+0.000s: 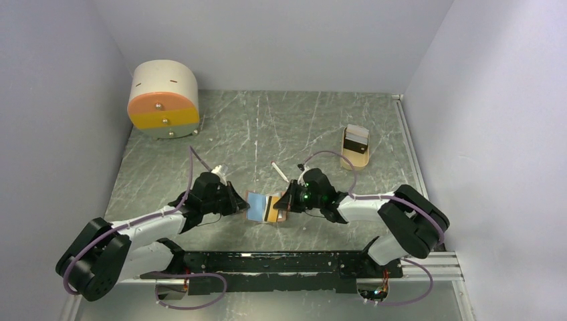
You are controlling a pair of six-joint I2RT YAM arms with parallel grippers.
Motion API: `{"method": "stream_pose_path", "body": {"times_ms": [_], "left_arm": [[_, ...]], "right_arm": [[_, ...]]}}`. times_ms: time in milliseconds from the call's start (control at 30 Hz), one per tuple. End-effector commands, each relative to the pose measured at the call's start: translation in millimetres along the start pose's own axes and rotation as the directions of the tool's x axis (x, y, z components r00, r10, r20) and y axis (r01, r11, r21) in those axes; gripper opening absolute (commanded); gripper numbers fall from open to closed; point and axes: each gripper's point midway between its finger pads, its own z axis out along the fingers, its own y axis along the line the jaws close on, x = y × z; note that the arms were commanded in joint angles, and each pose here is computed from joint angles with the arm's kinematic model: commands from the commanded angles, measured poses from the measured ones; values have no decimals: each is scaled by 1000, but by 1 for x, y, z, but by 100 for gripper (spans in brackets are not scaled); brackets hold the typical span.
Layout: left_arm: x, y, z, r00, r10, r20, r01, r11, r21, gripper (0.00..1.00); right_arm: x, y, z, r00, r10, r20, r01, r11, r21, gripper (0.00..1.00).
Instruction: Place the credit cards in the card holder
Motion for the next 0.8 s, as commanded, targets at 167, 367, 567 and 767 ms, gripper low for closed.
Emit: {"method": "stream_pose_path", "body": {"times_ms": [167, 367, 567, 767], "left_arm": [[25, 0, -1, 995, 34, -93, -27, 997, 71, 9], [31, 0, -2, 995, -20, -97, 29, 995, 91, 9], [31, 6, -3, 996, -25, -86, 31, 997, 68, 9], [33, 11, -3, 996, -32, -84, 37, 998, 55, 9]], "right_arm": [[-12, -1, -4, 999, -14, 47, 15, 999, -33, 0], [-13, -13, -1, 998, -20, 57, 19, 1000, 15, 0], [-5, -22, 4, 1000, -4, 29, 3, 1000, 30, 0], [-4, -30, 3, 999, -1, 50, -2, 999, 46, 0]]}}
